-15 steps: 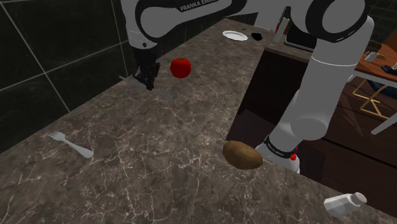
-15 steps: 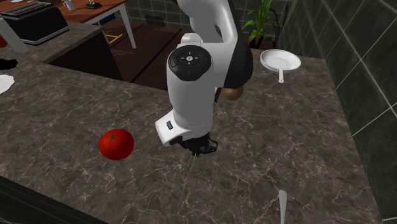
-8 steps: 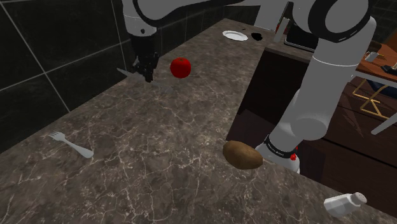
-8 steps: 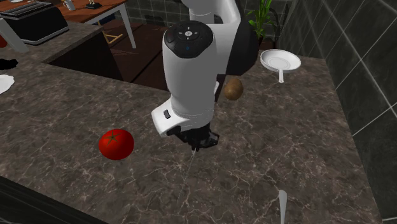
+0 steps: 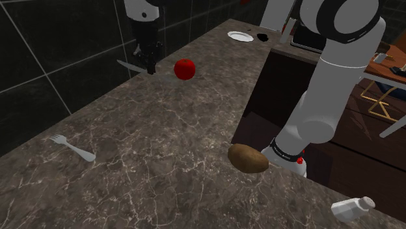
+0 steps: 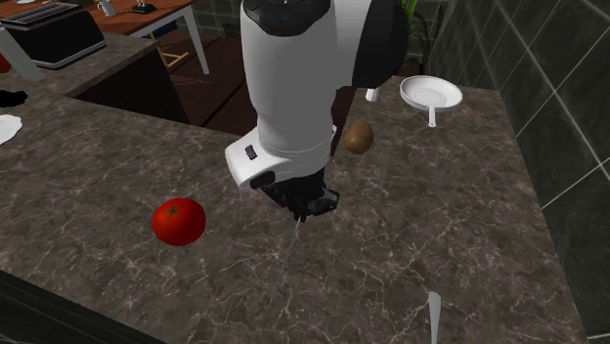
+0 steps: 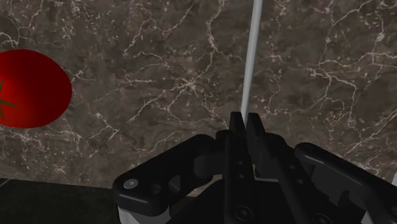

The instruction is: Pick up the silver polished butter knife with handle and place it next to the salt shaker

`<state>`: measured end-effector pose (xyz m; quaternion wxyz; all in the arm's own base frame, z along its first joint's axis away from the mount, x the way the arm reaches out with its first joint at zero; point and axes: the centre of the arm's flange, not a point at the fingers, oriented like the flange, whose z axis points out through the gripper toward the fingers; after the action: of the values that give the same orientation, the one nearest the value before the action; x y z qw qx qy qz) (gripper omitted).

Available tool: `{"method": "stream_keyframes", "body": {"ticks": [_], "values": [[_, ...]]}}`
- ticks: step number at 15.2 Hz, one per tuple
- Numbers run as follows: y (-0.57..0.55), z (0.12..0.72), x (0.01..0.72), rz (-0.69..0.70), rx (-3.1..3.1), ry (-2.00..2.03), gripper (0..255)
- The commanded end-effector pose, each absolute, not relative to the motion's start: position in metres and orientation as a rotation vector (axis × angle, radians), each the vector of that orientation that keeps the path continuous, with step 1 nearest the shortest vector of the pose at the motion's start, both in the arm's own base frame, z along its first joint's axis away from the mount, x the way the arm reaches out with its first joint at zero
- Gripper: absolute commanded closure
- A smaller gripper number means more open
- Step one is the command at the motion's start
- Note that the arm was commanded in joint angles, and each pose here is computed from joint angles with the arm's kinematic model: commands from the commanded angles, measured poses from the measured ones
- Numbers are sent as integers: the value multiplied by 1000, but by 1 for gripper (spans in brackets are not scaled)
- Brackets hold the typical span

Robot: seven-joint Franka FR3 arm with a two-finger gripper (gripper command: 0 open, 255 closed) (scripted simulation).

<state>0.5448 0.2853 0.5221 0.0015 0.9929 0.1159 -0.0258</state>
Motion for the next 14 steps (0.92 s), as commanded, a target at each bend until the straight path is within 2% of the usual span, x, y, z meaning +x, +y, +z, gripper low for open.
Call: {"method": "stream_keyframes", "body": {"ticks": [1,14], "values": [[286,533,545,-82,3116,364,255],[275,538,387,-82,3116,364,255]]}}
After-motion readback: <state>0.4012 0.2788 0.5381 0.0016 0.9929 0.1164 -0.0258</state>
